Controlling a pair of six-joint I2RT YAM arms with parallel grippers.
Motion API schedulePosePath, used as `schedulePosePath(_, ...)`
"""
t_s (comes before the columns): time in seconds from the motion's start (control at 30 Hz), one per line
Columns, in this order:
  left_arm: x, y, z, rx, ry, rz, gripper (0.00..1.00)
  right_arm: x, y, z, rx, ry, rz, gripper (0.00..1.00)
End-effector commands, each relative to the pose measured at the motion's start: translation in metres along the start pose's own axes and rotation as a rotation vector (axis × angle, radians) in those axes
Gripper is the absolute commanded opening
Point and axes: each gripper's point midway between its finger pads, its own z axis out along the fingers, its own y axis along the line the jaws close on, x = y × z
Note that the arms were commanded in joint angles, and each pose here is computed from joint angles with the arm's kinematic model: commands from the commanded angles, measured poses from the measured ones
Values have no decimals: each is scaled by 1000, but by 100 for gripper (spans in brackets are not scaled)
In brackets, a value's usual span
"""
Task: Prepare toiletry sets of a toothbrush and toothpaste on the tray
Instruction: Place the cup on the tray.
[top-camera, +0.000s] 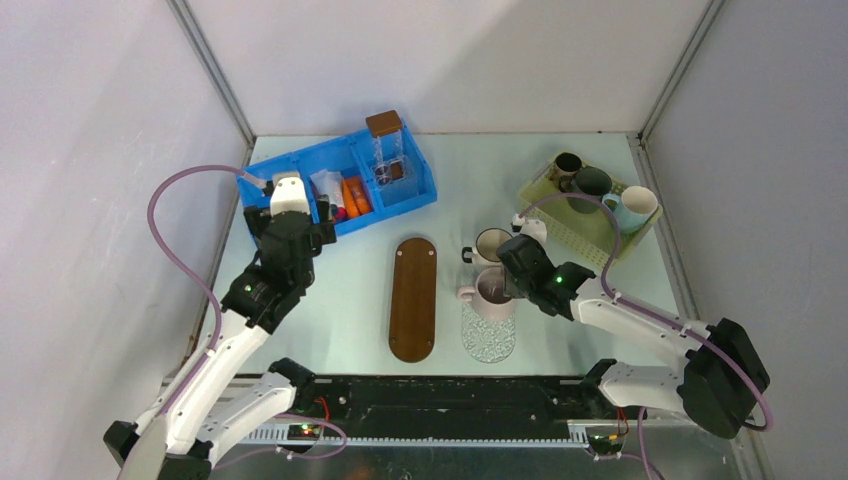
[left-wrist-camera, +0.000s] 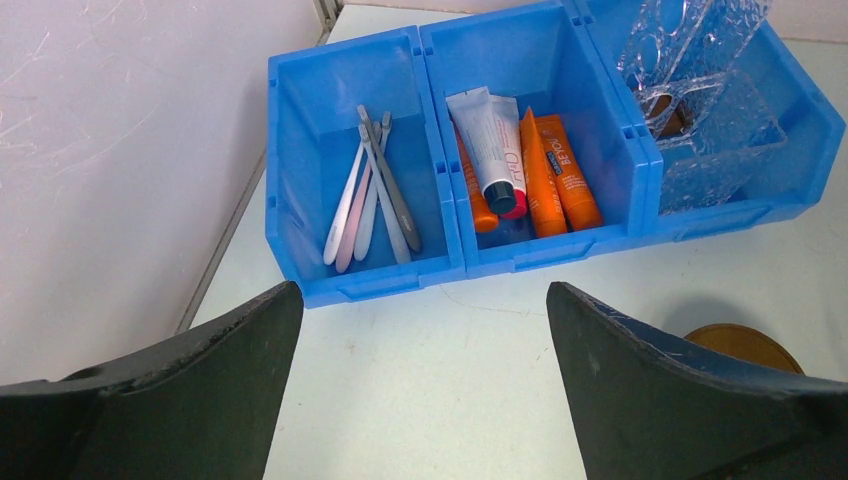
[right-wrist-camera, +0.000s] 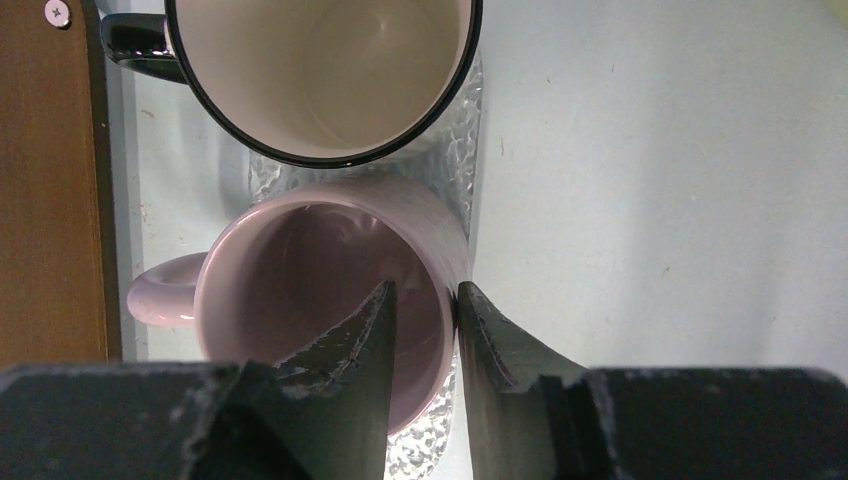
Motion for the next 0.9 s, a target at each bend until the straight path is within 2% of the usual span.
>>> schedulePosePath(0.0,-7,6,0,-26,-25,-10,100,-13,16,-5,-49,-19,50,31)
schedulePosePath(0.5,-7,7,0,-26,-27,-13,100,-8,22,-4,-71,6,75,22)
schedulePosePath(0.73,-7,8,-1,-28,-28,-14,100,-10,23,-6,-77,-2,76,21)
schedulePosePath(0.87,-8,9,-1,-32,-29,-13,100,-21,20,-17,-80,-37,72,26)
